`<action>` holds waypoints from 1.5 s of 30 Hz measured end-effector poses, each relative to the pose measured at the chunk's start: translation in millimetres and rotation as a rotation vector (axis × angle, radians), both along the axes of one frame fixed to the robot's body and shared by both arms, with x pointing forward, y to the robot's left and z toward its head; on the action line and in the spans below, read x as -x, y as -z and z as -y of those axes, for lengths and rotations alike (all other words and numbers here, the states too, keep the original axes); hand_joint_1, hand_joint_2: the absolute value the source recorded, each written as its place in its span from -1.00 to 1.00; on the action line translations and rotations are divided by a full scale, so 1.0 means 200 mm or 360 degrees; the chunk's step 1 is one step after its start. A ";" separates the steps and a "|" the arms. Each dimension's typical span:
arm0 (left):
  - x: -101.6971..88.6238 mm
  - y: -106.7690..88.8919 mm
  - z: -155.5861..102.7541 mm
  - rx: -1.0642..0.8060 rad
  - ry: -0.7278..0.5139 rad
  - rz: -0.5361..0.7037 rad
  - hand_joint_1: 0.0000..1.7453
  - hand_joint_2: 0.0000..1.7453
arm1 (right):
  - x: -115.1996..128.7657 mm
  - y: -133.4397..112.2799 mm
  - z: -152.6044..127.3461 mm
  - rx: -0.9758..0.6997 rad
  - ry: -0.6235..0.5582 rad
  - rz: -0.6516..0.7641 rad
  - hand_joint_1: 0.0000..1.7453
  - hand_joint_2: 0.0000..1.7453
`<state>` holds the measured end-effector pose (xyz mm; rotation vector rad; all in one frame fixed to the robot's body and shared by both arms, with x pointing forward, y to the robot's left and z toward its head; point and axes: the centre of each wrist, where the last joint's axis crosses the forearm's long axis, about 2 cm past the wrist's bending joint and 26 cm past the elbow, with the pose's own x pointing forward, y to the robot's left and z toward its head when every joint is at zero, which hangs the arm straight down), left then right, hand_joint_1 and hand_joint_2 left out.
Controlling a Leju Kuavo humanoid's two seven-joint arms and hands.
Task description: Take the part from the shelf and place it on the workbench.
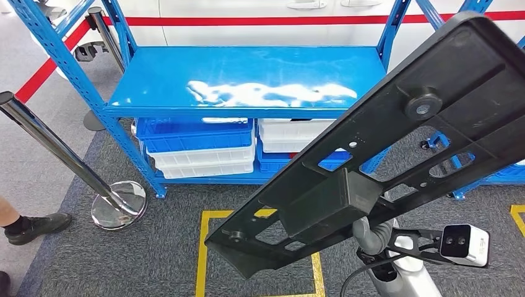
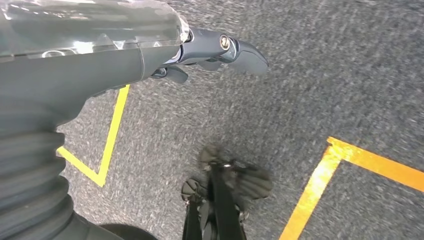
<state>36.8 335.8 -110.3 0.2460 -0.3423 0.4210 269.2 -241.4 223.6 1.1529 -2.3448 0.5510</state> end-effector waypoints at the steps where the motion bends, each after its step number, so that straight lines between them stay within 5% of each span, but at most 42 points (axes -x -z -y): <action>1: 0.01 0.00 0.00 0.0000 -0.0004 -0.0001 -1.00 1.00 | 0.00 0.01 0.00 0.0006 -0.0018 -0.0003 0.98 1.00; 12: 0.01 0.00 0.05 0.0035 -0.0054 -0.0019 -1.00 1.00 | -0.01 0.00 0.02 0.0031 -0.0036 0.0020 0.98 1.00; 20: 0.01 0.01 0.07 0.0050 -0.0083 -0.0026 -1.00 1.00 | -0.06 -0.08 -0.01 0.0058 0.0145 0.0109 0.98 1.00; 45: 0.02 0.01 0.08 -0.0031 -0.0100 0.0033 -1.00 1.00 | 0.11 -0.08 -0.15 -0.0004 0.0131 0.0148 0.98 1.00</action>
